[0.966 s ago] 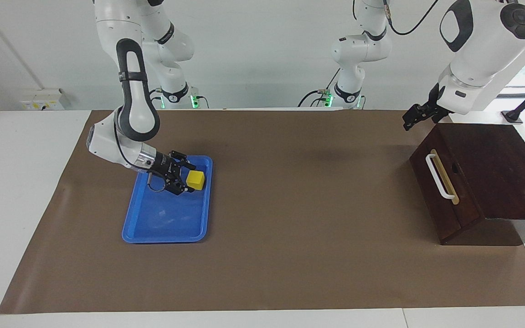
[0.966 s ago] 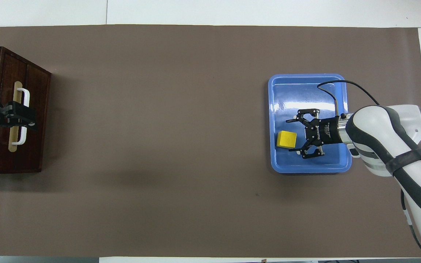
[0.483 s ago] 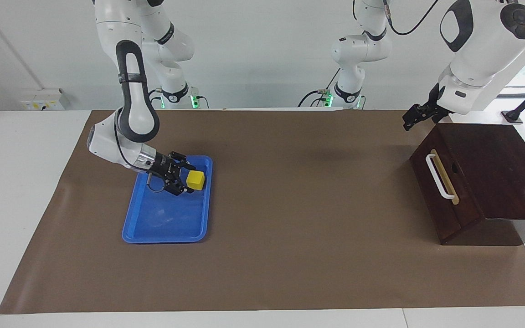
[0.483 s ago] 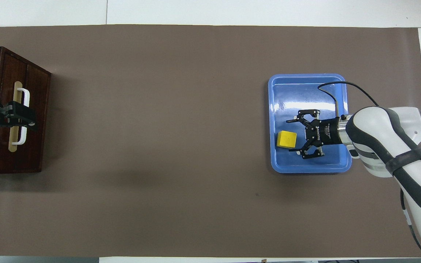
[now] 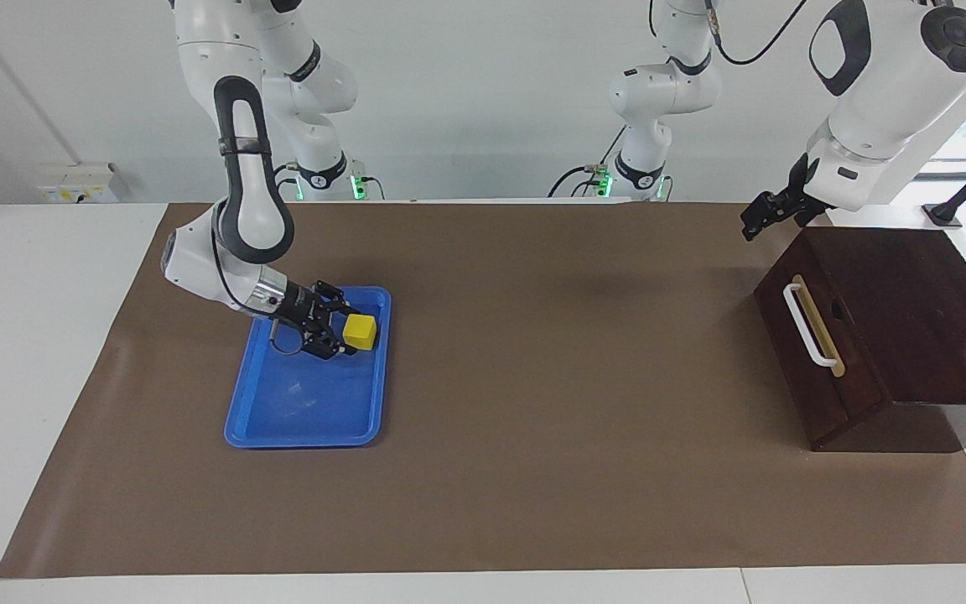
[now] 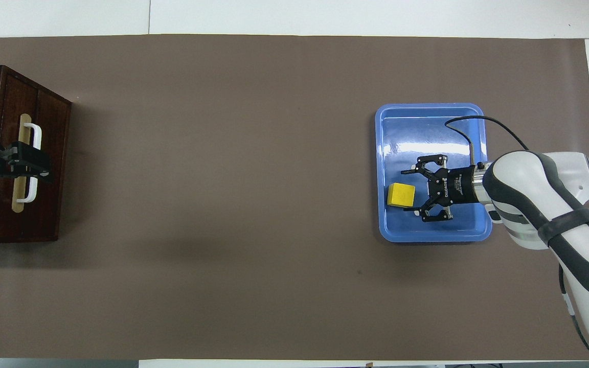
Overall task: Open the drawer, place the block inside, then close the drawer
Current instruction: 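Lower the right gripper onto the yellow block and close on it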
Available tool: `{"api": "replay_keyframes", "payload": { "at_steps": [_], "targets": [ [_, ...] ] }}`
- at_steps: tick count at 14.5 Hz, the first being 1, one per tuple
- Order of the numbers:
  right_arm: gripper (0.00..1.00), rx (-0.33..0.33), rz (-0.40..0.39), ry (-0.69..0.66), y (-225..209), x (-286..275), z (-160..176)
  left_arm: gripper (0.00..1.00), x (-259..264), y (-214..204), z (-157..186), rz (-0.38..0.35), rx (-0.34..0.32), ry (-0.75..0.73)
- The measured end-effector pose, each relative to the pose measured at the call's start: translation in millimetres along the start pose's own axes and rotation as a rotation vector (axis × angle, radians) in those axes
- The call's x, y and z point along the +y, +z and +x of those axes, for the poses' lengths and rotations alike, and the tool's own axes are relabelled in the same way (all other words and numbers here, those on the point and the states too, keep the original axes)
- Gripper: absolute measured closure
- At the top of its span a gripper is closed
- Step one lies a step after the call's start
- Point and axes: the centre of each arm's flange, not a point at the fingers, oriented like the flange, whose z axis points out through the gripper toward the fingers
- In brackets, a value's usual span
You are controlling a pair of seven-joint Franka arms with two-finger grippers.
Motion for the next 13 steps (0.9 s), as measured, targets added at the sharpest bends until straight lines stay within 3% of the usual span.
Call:
{"api": "replay_keyframes", "payload": {
  "at_steps": [2, 4, 5, 11, 13],
  "targets": [
    [0.22, 0.0, 0.0, 0.0, 0, 0, 0, 0.0, 0, 0, 0, 0.0, 0.0, 0.0],
    [0.39, 0.0, 0.001, 0.001, 0, 0, 1, 0.0, 0, 0, 0, 0.0, 0.0, 0.0],
    [0.41, 0.0, 0.001, 0.001, 0, 0, 1, 0.0, 0, 0, 0, 0.0, 0.0, 0.0],
    [0.44, 0.0, 0.001, 0.001, -1, 0, 1, 0.0, -1, -1, 2, -0.002, 0.014, -0.003],
    [0.44, 0.0, 0.002, 0.001, -1, 0, 1, 0.0, -1, 0, 11, -0.017, 0.086, -0.004]
  ]
}}
